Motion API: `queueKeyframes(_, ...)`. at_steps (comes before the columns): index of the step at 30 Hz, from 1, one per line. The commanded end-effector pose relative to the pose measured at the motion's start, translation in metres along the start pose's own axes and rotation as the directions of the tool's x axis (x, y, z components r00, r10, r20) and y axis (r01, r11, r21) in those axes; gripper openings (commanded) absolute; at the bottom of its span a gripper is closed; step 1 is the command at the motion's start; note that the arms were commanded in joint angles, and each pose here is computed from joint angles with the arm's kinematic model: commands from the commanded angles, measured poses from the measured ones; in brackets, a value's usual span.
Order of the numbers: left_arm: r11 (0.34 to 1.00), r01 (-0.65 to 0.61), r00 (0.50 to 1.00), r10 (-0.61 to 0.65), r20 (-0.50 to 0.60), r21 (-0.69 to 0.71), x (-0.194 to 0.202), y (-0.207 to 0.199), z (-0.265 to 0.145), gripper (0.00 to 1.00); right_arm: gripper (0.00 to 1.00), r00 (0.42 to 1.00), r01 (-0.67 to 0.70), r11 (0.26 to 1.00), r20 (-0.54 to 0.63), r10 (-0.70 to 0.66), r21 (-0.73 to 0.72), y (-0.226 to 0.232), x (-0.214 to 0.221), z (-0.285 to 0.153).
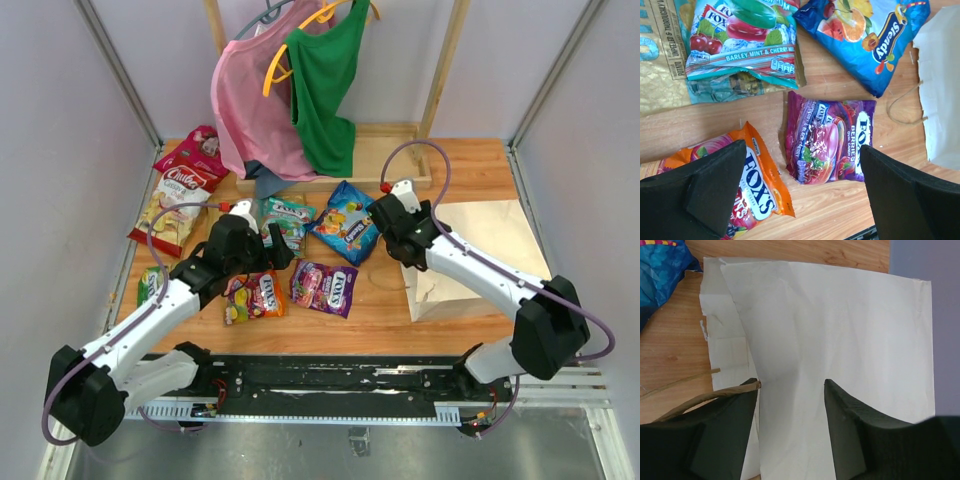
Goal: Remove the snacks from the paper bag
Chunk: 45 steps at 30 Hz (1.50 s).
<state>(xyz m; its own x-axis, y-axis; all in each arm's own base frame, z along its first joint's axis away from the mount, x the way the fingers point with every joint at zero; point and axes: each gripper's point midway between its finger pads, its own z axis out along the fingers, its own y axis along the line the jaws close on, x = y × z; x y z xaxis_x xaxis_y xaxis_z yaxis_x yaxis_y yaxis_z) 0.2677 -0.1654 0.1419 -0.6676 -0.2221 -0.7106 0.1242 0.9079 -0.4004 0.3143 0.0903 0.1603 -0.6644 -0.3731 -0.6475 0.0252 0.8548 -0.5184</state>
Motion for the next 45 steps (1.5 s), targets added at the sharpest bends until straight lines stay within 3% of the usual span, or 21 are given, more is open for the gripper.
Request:
queueKeyframes(1,0.998,-0.01,0.999,0.008,0.04,0.062,-0.006,-0.011,-0.005,1.0,0.54,1.0,0.014,0.998,-0.013,-0.013,0.065,-0.005,0.0,0.006)
queueKeyframes(4,0.998,-0.011,0.999,0.009,0.042,0.062,-0.006,-0.01,-0.005,1.0,0.42,1.0,0.009,0.997,-0.022,-0.007,0.083,-0.009,0.001,0.01)
queueKeyframes(11,0.997,-0.012,0.998,0.007,0.055,0.082,-0.009,-0.014,-0.005,1.0,0.02,0.999,-0.051,0.996,0.02,0.049,0.072,-0.026,-0.004,-0.006)
queueKeyframes(15,0.995,-0.012,0.998,0.006,0.065,0.095,-0.011,-0.017,-0.005,1.0,0.01,0.991,-0.112,0.994,0.078,0.112,-0.012,-0.037,-0.013,-0.028)
queueKeyframes(20,0.992,-0.005,0.995,-0.007,0.096,0.122,-0.016,-0.022,-0.003,1.0,0.01,0.954,-0.172,0.945,0.193,0.23,-0.279,-0.036,-0.043,-0.071)
queueKeyframes(25,0.987,-0.008,0.992,-0.012,0.125,0.163,-0.023,-0.03,0.0,1.0,0.01,0.925,-0.157,0.821,0.209,0.317,-0.549,-0.027,-0.069,-0.111)
queueKeyframes(31,0.977,-0.006,0.988,-0.028,0.155,0.212,-0.034,-0.042,-0.002,1.0,0.02,0.886,-0.139,0.684,0.218,0.409,-0.716,-0.039,-0.092,-0.149)
queueKeyframes(36,0.974,0.016,0.984,-0.055,0.167,0.227,-0.034,-0.044,-0.004,1.0,0.03,0.818,-0.171,0.465,0.139,0.558,-0.869,-0.062,-0.111,-0.175)
queueKeyframes(41,0.972,0.022,0.983,-0.063,0.173,0.233,-0.034,-0.044,-0.004,1.0,0.03,0.831,-0.136,0.209,0.003,0.556,-0.968,-0.043,-0.11,-0.193)
queueKeyframes(43,0.973,0.023,0.983,-0.064,0.174,0.228,-0.033,-0.042,-0.004,1.0,0.03,0.842,-0.127,0.154,-0.024,0.539,-0.98,-0.037,-0.108,-0.197)
queueKeyframes(45,0.973,0.025,0.983,-0.066,0.171,0.23,-0.032,-0.042,-0.004,1.0,0.03,0.848,-0.127,0.153,-0.027,0.529,-0.98,-0.035,-0.104,-0.197)
